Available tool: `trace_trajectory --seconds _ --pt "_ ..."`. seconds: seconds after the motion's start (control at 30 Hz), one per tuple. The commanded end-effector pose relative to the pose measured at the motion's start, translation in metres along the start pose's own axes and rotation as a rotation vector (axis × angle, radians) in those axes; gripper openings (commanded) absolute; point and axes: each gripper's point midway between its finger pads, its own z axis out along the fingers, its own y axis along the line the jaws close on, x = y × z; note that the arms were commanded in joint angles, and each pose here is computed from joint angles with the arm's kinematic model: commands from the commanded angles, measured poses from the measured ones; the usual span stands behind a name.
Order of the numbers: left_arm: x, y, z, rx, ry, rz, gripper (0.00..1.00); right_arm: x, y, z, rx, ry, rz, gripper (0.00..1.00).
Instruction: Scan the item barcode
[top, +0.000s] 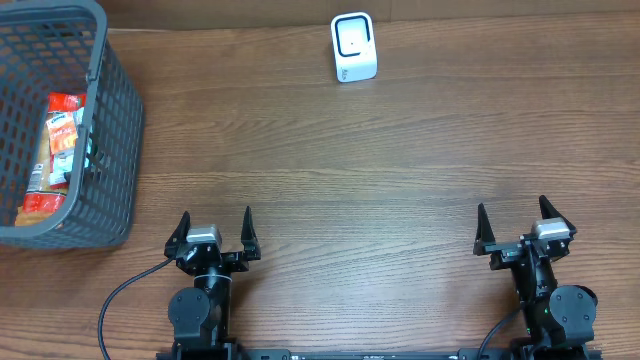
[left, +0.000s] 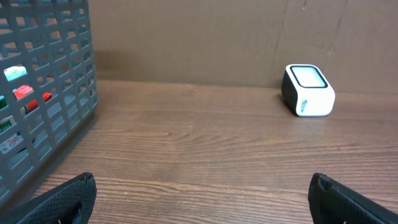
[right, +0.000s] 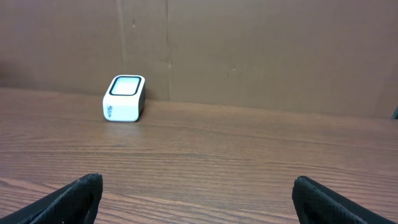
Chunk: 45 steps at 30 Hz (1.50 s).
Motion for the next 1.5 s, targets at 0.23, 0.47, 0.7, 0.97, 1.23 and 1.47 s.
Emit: trace_trajectory --seconds 0.23,0.47,0.7,0.97,1.23,1.47 --pt "-0.001 -0.002 0.0 0.009 -0.008 0.019 1.0 0.002 -0.001 0.0 0.004 -0.004 -0.001 1.0" --pt "-0.001 -0.002 0.0 0.012 -0.009 0.019 1.0 0.002 -0.001 0.0 0.004 -0.004 -0.001 1.0" --pt "-0.001 -0.001 0.0 0.005 -0.009 0.02 1.0 0.002 -0.001 0.0 0.004 -0.004 -0.001 1.0" --pt "-0.004 -0.031 -0.003 0.176 -0.013 -0.04 1.0 0.002 -0.001 0.0 0.004 -0.004 -0.001 1.0" --pt "-0.011 -0.05 -0.02 0.28 0.096 -0.117 1.0 0.002 -0.001 0.0 0.004 -0.004 -0.001 1.0" --pt "-0.029 -0.062 -0.048 0.329 0.292 -0.148 1.0 0.002 -0.001 0.0 0.004 -0.004 -0.001 1.0"
